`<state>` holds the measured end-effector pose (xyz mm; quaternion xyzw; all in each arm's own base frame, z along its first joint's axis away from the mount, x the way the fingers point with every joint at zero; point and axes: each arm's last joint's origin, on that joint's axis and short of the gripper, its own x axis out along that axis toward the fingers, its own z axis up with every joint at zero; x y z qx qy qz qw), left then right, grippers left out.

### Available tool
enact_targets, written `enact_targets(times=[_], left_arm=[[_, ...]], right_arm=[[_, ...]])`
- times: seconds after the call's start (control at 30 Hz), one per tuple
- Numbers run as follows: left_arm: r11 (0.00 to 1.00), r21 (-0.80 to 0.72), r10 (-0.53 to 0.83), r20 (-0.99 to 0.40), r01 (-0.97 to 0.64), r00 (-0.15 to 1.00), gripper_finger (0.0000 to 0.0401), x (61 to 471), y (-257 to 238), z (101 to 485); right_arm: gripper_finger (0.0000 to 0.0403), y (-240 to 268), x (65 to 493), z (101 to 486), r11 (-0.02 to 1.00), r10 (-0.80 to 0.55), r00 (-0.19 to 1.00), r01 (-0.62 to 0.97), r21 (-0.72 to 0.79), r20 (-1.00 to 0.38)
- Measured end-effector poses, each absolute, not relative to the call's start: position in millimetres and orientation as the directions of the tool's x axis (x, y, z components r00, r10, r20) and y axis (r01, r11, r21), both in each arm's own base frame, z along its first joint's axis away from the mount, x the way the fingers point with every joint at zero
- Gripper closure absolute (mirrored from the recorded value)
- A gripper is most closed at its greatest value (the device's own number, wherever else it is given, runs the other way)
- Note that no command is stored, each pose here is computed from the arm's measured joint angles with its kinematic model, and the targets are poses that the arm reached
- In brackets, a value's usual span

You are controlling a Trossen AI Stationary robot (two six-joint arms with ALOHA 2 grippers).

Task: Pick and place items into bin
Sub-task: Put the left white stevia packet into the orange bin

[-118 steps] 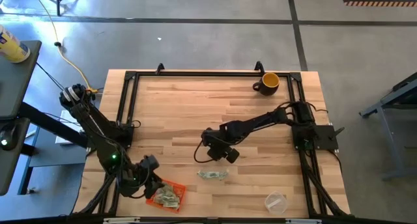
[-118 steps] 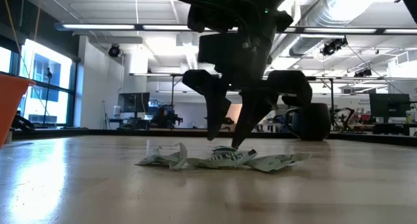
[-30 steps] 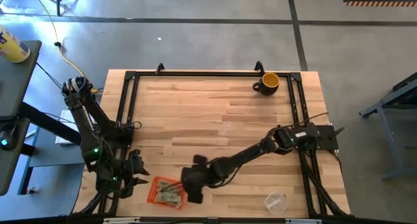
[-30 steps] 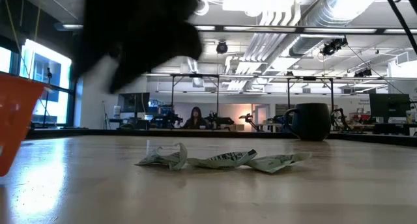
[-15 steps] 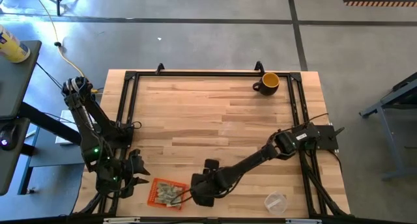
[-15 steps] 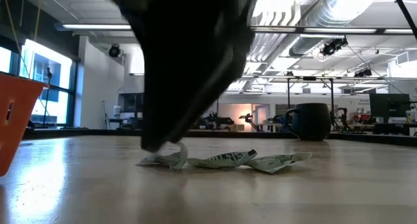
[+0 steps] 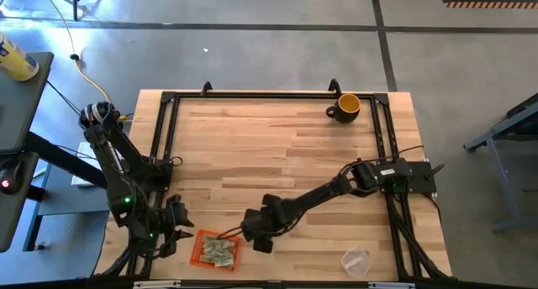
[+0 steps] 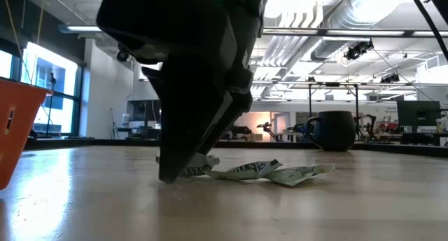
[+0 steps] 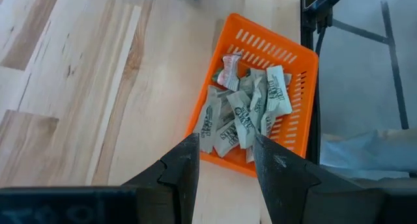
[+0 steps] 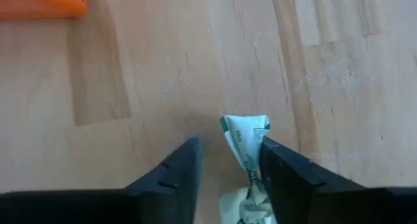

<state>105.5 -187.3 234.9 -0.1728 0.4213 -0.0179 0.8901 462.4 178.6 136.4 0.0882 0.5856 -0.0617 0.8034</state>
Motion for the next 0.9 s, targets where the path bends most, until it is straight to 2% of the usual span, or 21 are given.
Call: enact_targets(times=[0.2, 0.27, 0.37, 0.47, 0.7, 0.83, 0.9], left_arm=[[0.934, -0.341, -0.195, -0.744, -0.112, 0.639, 0.0222, 108, -193, 232], [0.928, -0.356, -0.208, -0.736, -0.108, 0.645, 0.0222, 109, -195, 232], [0.924, -0.369, -0.216, -0.716, -0.098, 0.664, 0.0222, 110, -196, 234], [0.919, -0.384, -0.227, -0.708, -0.095, 0.668, 0.0222, 110, -197, 235], [0.893, -0.438, -0.239, -0.657, -0.103, 0.715, 0.0222, 113, -201, 239], [0.888, -0.447, -0.222, -0.622, -0.108, 0.751, 0.0222, 114, -202, 241], [0.88, -0.459, -0.213, -0.612, -0.123, 0.762, 0.0222, 111, -203, 241]], right_arm=[[0.0375, 171, 464, 139, 0.977, 0.008, 0.296, 0.199, 0.07, -0.955], [0.0394, 170, 464, 140, 0.982, 0.016, 0.297, 0.176, 0.071, -0.955], [0.0386, 169, 465, 144, 0.979, 0.081, 0.292, 0.157, 0.131, -0.953], [0.0397, 170, 469, 156, 0.974, 0.122, 0.313, 0.143, 0.174, -0.942], [0.0399, 179, 491, 221, 0.931, 0.301, 0.513, 0.022, 0.363, -0.804], [0.0395, 176, 503, 242, 0.897, 0.371, 0.614, -0.045, 0.439, -0.696], [0.0389, 174, 508, 242, 0.863, 0.434, 0.623, -0.082, 0.498, -0.65]])
